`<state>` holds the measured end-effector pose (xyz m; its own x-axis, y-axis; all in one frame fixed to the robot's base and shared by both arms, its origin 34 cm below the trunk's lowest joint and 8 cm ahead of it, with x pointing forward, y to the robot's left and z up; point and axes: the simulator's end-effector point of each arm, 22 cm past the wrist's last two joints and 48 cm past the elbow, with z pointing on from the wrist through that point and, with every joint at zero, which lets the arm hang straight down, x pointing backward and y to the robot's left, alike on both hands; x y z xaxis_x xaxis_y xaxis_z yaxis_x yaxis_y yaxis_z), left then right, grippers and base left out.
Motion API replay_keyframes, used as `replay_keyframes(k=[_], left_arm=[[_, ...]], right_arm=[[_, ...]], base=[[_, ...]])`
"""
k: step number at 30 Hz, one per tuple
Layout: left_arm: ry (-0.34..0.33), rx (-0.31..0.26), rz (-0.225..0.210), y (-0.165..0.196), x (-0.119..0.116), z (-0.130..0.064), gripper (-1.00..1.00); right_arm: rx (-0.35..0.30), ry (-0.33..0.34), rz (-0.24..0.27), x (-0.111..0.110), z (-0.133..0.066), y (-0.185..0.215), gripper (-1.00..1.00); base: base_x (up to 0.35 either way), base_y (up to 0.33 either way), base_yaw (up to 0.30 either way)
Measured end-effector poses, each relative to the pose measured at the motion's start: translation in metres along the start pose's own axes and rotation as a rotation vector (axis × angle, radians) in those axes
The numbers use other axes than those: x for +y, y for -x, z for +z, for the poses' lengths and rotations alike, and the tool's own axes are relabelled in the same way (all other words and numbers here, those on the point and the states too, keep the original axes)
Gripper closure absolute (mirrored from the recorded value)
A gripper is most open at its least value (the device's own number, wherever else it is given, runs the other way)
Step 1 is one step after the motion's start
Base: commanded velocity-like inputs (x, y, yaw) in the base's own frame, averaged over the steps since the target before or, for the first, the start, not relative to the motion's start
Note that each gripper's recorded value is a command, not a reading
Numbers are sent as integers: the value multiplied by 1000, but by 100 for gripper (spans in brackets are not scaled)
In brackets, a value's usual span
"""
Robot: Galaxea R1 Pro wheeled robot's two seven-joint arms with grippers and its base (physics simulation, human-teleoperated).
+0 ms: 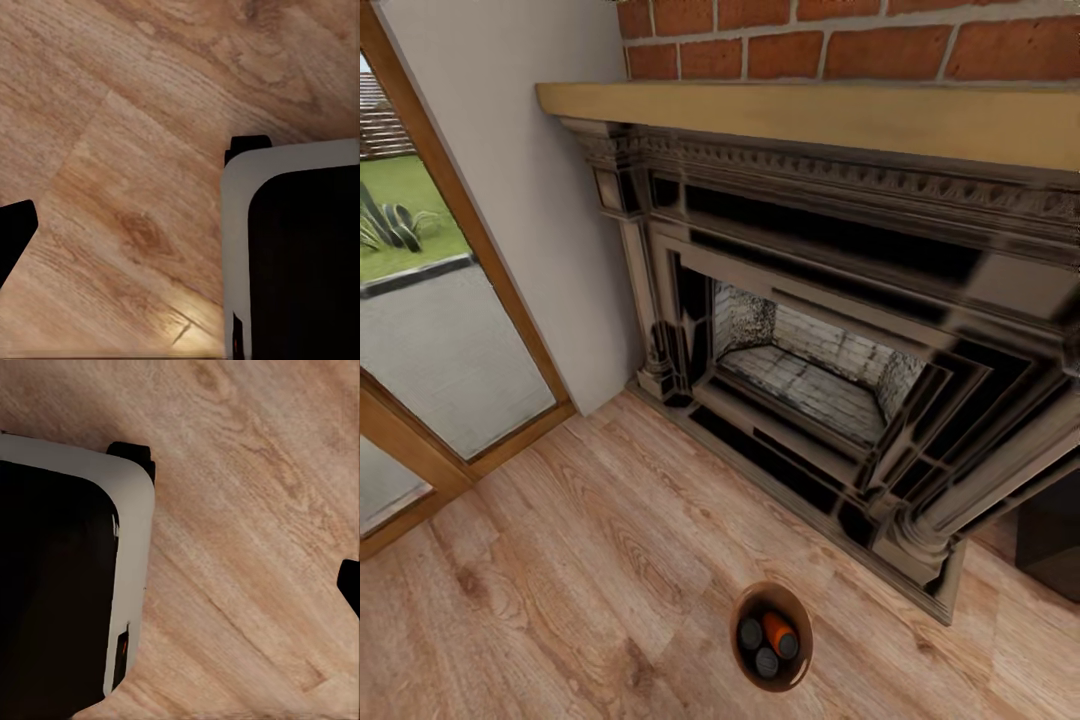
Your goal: Put the three can of soda from the living room inside the tash can in the kitchen.
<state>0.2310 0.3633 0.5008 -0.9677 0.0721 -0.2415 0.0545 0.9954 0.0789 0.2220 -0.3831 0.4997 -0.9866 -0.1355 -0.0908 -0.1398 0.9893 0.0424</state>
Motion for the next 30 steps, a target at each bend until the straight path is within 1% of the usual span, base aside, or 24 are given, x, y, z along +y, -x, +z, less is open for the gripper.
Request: replay_keyframes(k=[6,10,11,17,18,30], left_arm=[[-2,15,-2,-3,-1,-9,-100],[1,32,-6,-7,1,-15,-100],[9,56,-10,-12,6,-17,-100],[19,115,-10,-35,14,-32,-100],[19,124,-10,-40,14,-36,-100],[9,133,-13,-44,7,-53,-100]], right_arm=[[22,-12,91,13,-11,-26,-100],[27,-21,110,15,-17,-32,-100],[34,-36,118,18,-19,-37,-100],[67,-49,126,27,-31,-61,-100],[72,-46,127,31,-33,-65,-100],[76,-37,134,42,-47,-69,-100]], base=[[0,0,0],[0,0,0],[0,0,0],[0,0,0],[0,0,0],[0,0,0]])
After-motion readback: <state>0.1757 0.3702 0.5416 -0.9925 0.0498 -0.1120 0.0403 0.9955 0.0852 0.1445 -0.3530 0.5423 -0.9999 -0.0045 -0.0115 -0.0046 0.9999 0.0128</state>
